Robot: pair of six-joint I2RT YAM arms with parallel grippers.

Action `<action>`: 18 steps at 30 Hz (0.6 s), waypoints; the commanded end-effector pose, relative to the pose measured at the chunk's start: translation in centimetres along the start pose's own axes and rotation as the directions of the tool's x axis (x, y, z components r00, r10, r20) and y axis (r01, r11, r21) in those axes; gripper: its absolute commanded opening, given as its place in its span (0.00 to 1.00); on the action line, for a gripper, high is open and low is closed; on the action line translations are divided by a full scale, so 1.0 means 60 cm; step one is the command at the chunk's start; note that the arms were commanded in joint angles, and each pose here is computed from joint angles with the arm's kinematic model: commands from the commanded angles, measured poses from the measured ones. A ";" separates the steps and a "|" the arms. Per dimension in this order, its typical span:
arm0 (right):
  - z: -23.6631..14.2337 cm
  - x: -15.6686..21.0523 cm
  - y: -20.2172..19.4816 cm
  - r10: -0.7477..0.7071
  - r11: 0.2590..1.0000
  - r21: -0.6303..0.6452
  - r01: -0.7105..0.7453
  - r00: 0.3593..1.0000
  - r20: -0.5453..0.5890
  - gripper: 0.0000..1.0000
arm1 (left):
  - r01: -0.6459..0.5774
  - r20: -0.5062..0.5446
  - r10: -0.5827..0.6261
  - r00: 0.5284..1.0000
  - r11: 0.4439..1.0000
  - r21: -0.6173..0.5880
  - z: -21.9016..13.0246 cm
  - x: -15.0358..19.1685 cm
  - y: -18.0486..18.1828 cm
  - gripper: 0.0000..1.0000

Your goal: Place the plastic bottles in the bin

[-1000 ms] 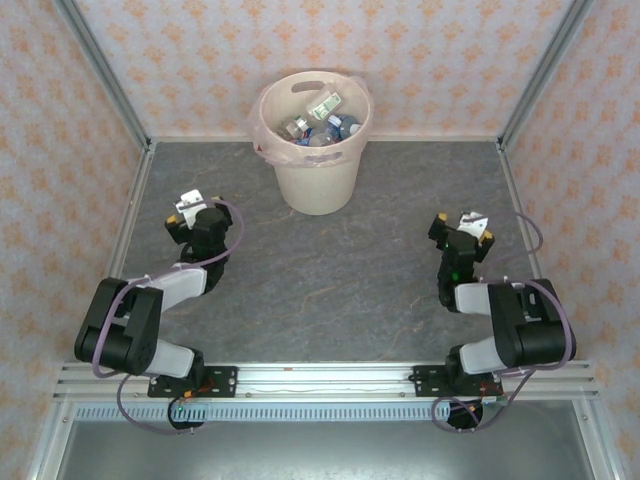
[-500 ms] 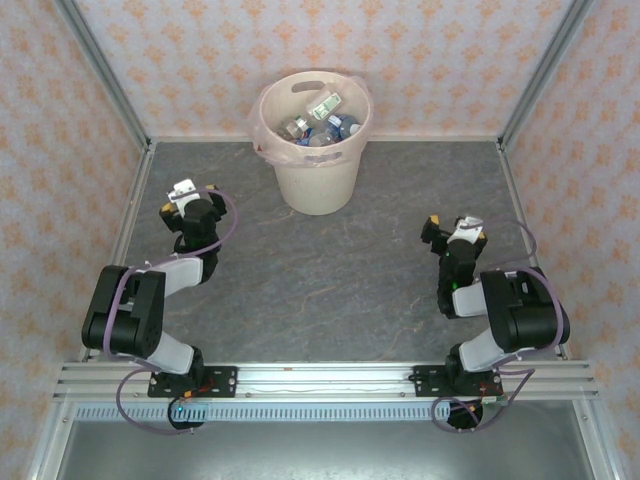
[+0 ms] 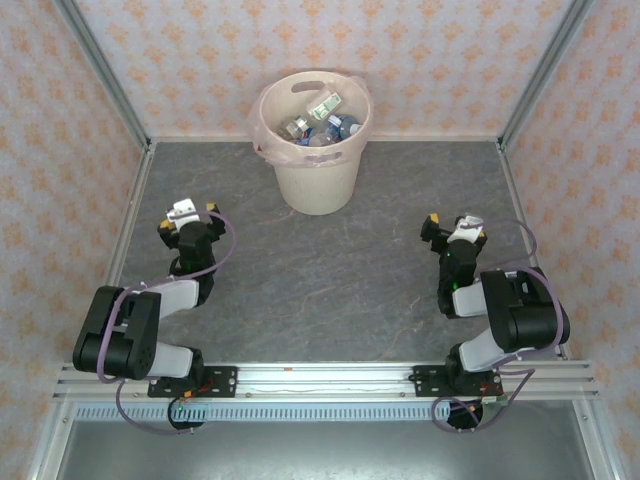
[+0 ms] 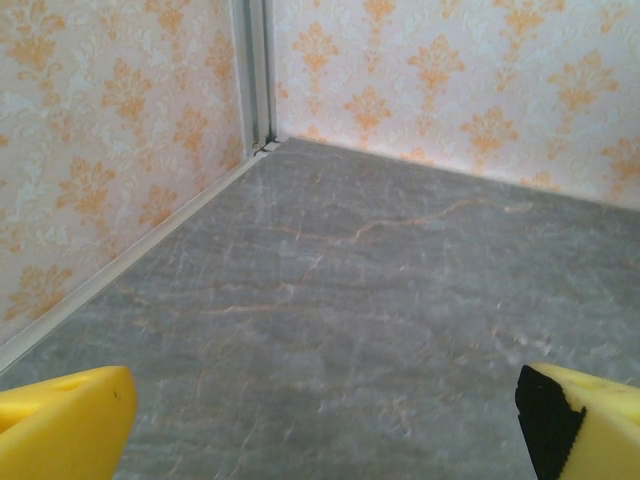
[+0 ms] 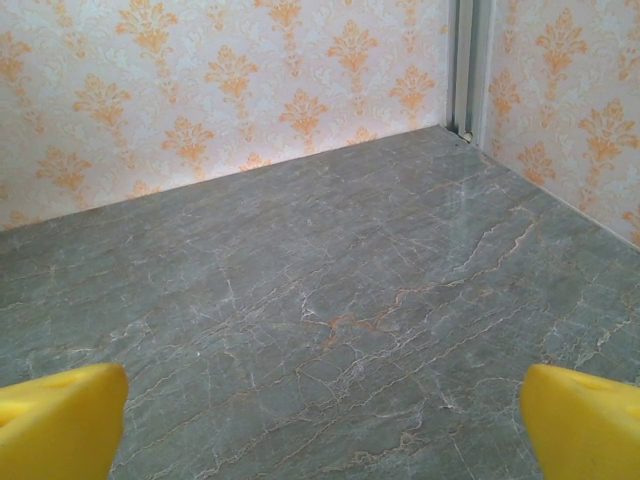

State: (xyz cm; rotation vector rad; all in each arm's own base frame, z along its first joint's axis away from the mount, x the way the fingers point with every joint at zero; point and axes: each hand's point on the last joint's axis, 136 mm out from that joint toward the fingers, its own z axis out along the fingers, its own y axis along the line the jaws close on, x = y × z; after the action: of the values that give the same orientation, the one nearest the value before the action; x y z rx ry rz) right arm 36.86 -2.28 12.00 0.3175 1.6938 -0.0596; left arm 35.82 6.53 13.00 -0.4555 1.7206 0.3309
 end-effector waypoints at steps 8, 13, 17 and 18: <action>-0.001 -0.012 -0.003 0.001 1.000 0.002 -0.001 0.999 0.032 1.00 | 0.043 0.130 -0.055 0.990 0.995 0.091 -0.008 -0.011 -0.006 1.00; 0.000 -0.012 -0.002 0.002 1.000 0.002 -0.002 0.999 0.032 1.00 | 0.047 0.134 -0.058 0.989 0.995 0.083 -0.009 -0.011 -0.003 1.00; -0.001 -0.011 -0.003 0.001 1.000 0.002 -0.002 0.999 0.032 1.00 | 0.045 0.133 -0.056 0.989 0.996 0.082 -0.009 -0.011 -0.003 1.00; 0.000 -0.011 -0.002 0.001 1.000 0.001 -0.001 1.000 0.031 1.00 | 0.046 0.135 -0.056 0.989 0.996 0.082 -0.009 -0.012 -0.003 1.00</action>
State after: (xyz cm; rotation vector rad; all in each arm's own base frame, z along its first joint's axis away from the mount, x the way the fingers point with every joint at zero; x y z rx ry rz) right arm 36.87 -2.23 12.00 0.3153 1.6940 -0.0575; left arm 35.45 6.25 12.75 -0.4142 1.6247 0.2702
